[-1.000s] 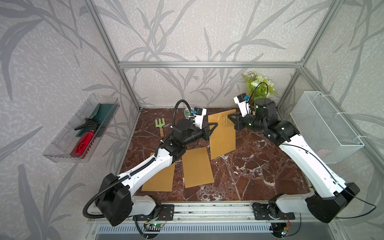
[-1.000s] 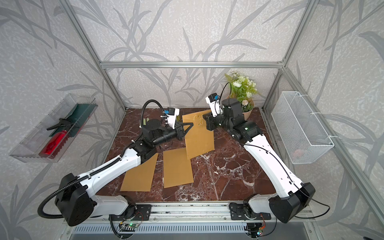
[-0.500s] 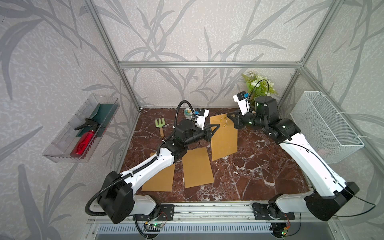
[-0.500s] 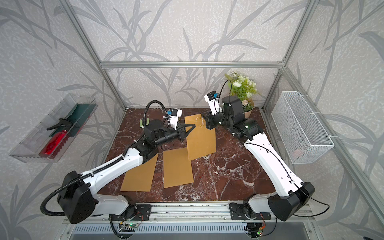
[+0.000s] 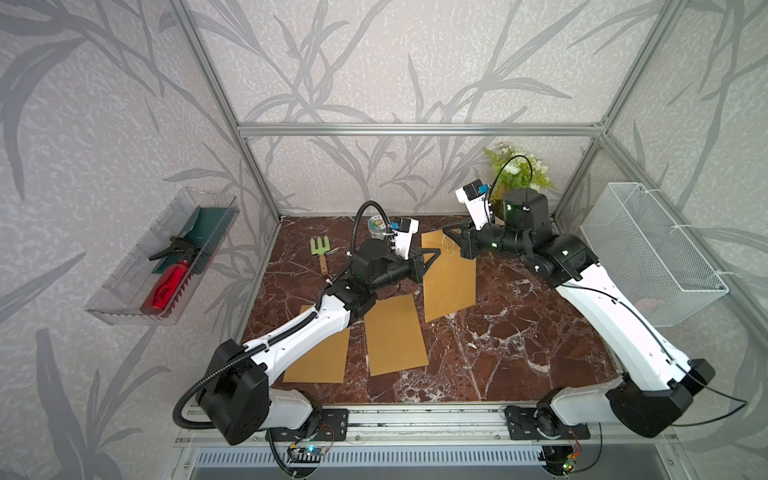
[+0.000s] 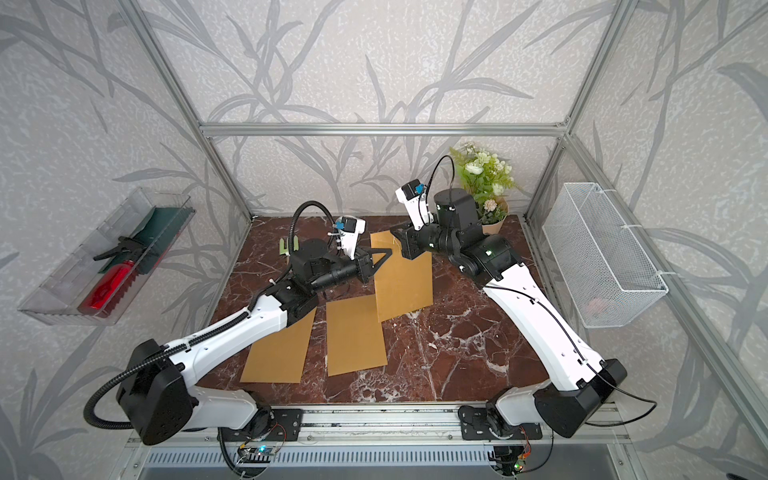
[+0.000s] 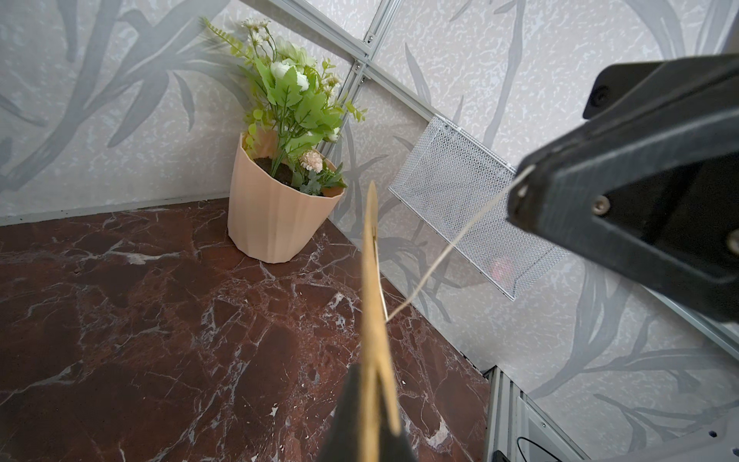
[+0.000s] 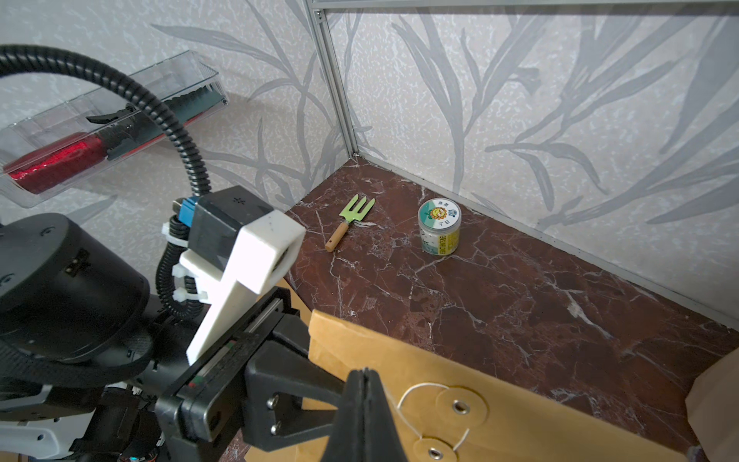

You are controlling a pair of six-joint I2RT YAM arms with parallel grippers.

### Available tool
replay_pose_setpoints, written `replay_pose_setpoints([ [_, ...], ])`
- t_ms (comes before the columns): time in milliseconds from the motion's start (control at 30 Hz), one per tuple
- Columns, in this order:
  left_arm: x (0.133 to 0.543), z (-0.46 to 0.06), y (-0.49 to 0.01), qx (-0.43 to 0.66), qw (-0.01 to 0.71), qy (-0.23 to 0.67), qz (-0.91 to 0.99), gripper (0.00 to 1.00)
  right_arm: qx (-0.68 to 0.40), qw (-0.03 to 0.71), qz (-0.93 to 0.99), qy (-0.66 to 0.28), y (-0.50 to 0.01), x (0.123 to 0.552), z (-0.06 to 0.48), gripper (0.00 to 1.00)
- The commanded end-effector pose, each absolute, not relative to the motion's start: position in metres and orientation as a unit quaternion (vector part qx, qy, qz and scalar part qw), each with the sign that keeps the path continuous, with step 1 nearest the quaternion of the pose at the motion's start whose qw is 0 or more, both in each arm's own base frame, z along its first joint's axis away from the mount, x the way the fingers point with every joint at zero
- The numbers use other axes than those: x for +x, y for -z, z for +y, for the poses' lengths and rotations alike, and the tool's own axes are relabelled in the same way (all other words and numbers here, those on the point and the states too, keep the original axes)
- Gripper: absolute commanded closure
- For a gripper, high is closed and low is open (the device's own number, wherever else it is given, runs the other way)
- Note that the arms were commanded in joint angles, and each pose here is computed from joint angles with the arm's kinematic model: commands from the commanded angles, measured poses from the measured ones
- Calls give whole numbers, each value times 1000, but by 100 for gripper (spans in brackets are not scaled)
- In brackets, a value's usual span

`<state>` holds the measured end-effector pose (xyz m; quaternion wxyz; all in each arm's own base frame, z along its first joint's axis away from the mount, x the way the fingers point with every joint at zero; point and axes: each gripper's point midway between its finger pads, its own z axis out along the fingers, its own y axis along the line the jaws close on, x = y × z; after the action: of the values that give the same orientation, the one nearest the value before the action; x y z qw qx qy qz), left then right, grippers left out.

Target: Open the file bag

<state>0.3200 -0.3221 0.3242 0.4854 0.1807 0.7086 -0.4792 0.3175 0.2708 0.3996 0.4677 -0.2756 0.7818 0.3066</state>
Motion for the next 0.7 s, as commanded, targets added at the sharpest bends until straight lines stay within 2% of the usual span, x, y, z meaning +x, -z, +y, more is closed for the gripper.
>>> replay_pose_setpoints([
  [0,321,-324,-340,178,504,491,688,100,-286,470,775,-310,-405,313,277,100],
  [667,339,-316,-366,142,552,475,670,100,-267,451,787,-324,-368,292,273,100],
])
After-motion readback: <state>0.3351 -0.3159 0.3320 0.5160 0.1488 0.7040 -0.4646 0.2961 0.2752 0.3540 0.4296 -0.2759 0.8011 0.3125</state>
